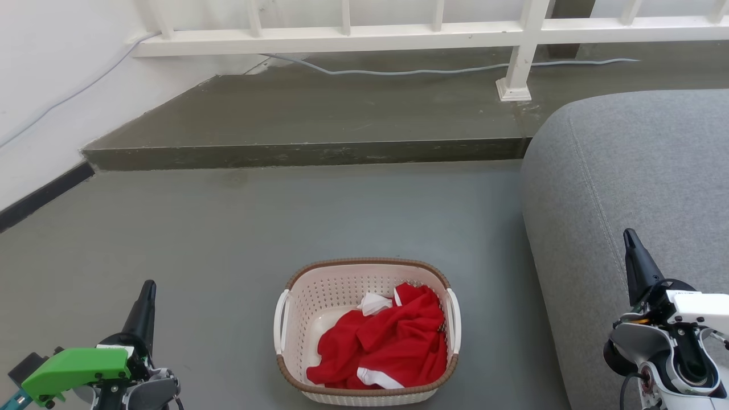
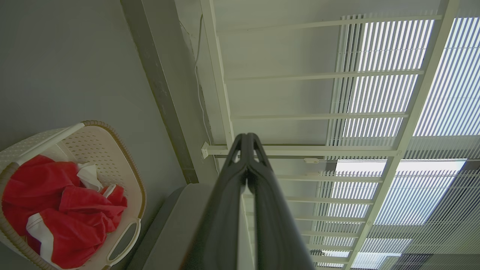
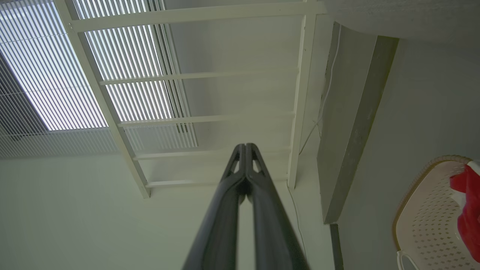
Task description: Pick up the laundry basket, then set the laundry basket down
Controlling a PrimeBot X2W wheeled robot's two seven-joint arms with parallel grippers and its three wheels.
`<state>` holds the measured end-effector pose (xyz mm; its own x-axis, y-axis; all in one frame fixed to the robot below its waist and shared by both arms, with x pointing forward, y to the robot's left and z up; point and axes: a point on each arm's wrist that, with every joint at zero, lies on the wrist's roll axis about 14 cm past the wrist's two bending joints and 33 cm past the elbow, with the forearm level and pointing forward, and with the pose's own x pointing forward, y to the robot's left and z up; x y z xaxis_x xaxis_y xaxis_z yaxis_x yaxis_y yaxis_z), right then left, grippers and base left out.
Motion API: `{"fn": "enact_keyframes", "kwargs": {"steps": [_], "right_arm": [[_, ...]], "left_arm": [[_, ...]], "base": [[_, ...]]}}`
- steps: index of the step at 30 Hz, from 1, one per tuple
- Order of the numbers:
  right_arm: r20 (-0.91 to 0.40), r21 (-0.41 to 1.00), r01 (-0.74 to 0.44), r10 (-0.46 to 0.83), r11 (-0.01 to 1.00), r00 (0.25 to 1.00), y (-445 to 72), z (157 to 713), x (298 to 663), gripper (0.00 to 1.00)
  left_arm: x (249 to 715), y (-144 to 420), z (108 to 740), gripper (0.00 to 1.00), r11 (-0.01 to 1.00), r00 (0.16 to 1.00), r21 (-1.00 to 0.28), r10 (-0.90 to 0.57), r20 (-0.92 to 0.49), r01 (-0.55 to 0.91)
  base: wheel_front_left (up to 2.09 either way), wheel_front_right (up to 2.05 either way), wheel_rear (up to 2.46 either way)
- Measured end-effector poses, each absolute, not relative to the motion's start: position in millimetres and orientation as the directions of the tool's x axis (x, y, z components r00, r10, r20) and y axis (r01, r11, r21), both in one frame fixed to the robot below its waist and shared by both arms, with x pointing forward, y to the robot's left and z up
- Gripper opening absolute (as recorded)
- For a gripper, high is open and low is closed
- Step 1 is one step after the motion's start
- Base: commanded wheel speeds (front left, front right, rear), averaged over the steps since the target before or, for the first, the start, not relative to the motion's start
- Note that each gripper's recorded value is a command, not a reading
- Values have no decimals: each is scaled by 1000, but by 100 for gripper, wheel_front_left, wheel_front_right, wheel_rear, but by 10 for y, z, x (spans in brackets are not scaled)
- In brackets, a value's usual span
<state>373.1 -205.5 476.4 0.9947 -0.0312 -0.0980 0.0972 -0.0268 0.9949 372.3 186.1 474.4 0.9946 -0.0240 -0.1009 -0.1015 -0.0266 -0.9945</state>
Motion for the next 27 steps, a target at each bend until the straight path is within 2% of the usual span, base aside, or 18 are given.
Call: {"fn": "enact_keyframes", "kwargs": {"steps": [27], "right_arm": [[-98, 995, 97, -32, -26, 995, -2058, 4764, 3731, 0]], "left_arm": [[3723, 1864, 4744, 0, -28, 995, -994, -22, -101, -101]], "base": [[0, 0, 0]]}}
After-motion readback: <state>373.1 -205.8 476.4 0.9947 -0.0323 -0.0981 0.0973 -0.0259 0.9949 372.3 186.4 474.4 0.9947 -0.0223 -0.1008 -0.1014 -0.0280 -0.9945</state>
